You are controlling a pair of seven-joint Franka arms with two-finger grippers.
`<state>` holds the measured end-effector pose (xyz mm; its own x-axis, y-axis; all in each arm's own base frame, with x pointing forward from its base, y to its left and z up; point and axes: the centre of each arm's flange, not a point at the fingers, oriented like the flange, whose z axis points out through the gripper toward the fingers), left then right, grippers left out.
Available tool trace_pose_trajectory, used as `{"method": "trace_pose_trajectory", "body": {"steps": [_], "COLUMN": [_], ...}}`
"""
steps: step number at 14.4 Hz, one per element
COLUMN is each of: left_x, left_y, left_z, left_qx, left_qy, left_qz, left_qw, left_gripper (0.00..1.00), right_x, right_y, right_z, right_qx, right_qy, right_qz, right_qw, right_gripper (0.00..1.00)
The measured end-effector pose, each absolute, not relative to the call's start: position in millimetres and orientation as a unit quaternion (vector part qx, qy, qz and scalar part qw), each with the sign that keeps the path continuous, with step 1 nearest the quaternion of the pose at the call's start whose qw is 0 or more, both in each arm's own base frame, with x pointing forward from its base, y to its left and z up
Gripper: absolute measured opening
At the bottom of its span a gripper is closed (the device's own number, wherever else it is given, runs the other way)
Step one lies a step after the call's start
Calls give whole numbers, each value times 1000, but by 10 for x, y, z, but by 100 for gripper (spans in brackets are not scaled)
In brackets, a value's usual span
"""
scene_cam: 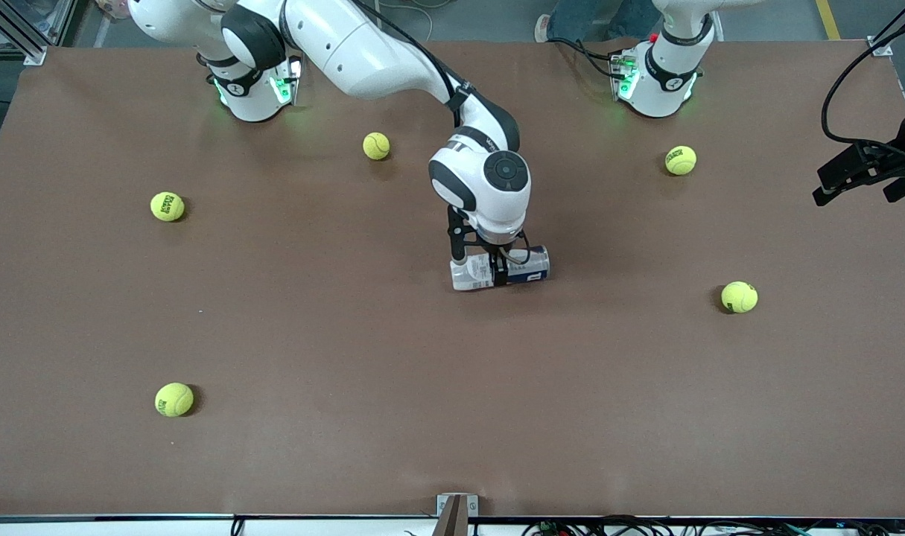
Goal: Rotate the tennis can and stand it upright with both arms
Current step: 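Carry the can with the right gripper toward the table middle, then open the right gripper and release the can on its side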
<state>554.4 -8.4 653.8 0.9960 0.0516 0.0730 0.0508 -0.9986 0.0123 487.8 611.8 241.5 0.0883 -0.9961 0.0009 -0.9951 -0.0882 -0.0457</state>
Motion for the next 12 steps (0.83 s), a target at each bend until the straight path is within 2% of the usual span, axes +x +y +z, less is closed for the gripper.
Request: {"method": "trace_pose_trajectory", "body": {"steps": [4, 9, 12], "left_x": [5544, 5544, 5544], "left_y": [-81, -80, -81], "left_z": [6540, 6540, 6540], "left_qx": [999, 999, 999], "left_qy": [26, 26, 26], "left_qz": [37, 37, 37], "left_qw": [5, 5, 5], "left_gripper": [100, 100, 100], "right_x": [5053, 5682, 6068], "right_y": [5976, 5188, 4509], "right_z": [2845, 3499, 3715], "right_qx": [-746, -834, -880], "right_qy": [665, 552, 474], "right_qz": [-17, -9, 6], "right_qw": [11, -13, -37], "right_gripper": [100, 100, 100]}}
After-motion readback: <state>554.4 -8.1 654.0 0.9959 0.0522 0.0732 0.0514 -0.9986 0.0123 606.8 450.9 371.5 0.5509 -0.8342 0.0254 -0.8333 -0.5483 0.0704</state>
